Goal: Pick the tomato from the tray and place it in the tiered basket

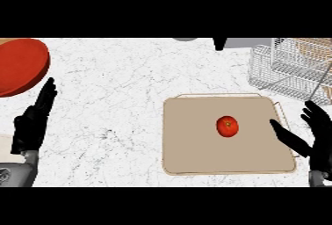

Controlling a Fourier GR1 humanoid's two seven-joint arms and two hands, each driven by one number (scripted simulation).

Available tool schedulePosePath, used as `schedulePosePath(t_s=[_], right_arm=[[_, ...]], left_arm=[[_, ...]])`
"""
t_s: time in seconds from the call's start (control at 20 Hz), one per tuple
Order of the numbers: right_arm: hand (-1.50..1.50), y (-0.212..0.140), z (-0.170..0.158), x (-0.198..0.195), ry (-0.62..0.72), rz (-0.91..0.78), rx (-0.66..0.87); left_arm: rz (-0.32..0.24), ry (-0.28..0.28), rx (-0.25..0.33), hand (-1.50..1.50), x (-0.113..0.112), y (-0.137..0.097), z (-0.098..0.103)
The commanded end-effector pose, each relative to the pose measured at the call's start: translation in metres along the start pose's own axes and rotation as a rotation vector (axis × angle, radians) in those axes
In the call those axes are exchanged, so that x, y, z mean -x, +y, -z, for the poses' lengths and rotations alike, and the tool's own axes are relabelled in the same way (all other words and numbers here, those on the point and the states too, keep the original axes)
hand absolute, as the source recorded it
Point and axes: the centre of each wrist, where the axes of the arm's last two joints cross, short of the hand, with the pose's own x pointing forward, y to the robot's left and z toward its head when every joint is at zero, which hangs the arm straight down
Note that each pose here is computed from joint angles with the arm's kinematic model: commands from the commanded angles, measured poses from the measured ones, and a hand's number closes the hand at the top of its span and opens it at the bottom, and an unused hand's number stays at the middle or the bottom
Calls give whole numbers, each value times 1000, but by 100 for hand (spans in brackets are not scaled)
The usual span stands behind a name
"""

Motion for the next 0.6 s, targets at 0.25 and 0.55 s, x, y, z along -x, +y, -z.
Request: schedulePosePath(t_s=[0.25, 0.55], right_arm=[[-150, -40, -21, -61, 107, -423, -228], [-150, -23, -22, -133, 199, -619, -346]], left_arm=[[31, 5, 32, 0, -2, -4, -5], [34, -16, 47, 0, -17, -13, 7]])
